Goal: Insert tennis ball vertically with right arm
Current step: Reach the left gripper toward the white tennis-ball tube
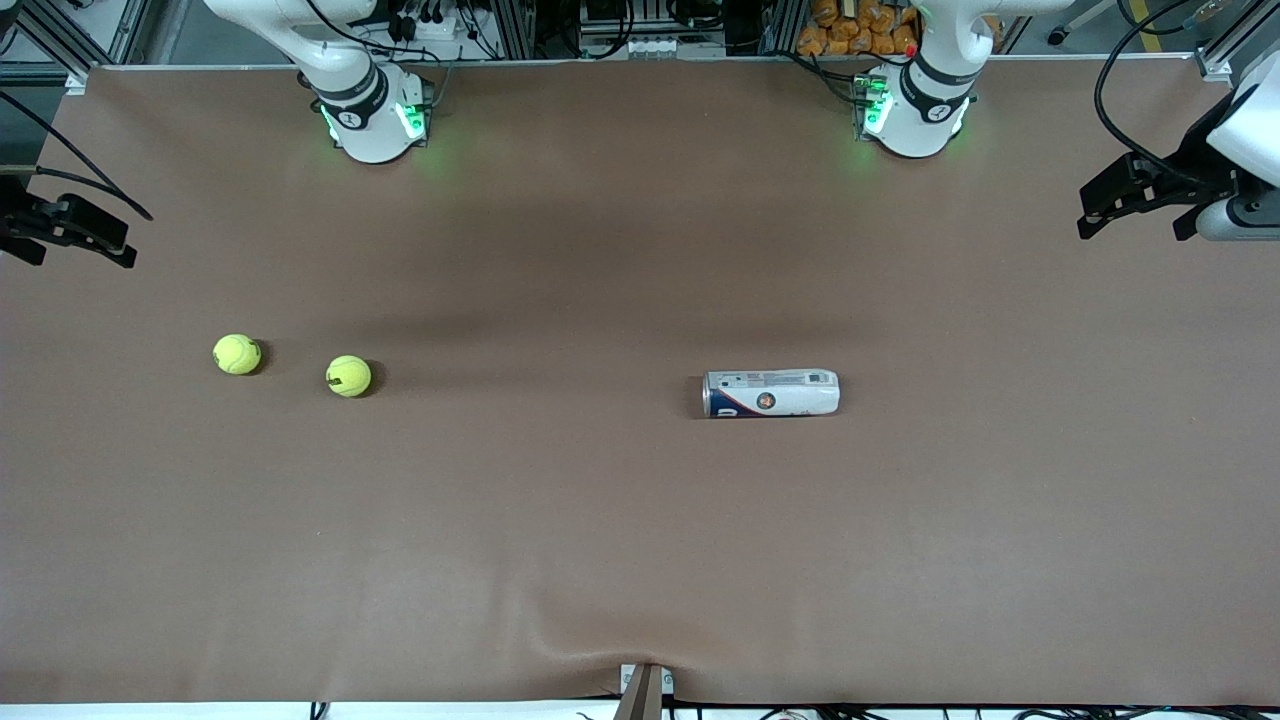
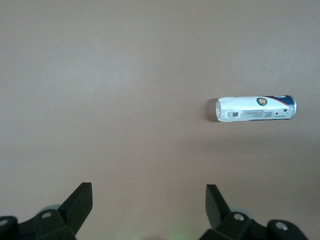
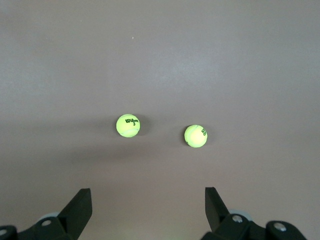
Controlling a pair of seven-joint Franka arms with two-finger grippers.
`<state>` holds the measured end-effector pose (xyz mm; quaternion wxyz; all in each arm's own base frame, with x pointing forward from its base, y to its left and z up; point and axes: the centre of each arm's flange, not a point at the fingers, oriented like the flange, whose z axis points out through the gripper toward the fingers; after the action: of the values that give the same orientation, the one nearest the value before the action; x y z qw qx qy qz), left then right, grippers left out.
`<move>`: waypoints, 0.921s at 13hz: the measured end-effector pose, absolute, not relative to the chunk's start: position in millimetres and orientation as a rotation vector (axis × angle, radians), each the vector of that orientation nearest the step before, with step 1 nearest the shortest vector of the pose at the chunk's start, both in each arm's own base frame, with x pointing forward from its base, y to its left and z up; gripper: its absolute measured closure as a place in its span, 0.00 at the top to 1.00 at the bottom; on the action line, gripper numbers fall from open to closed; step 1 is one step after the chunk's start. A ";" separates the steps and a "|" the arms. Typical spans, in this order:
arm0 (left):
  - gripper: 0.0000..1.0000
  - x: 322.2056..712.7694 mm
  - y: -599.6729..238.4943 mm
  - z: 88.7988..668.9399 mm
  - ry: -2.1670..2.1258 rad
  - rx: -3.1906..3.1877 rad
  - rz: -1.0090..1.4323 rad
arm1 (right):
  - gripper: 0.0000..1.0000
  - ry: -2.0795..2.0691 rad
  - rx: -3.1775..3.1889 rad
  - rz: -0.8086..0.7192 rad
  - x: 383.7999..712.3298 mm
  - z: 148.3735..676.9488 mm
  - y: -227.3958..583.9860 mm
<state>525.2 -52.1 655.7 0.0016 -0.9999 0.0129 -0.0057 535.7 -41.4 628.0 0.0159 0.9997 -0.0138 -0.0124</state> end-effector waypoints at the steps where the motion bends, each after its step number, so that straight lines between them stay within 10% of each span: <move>1: 1.00 525.1 -52.1 655.6 0.041 -3.138 -0.017 | 1.00 -0.043 3.109 -0.038 535.7 628.0 -41.4; 12: 1.00 537.8 -79.8 625.6 0.129 -3.131 0.079 | 1.00 -0.047 3.109 -0.034 535.9 628.2 -42.9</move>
<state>537.8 -79.8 625.6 0.0036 -0.9988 0.0410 0.0251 535.9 -42.9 628.2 0.0159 0.9997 -0.0152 -0.0111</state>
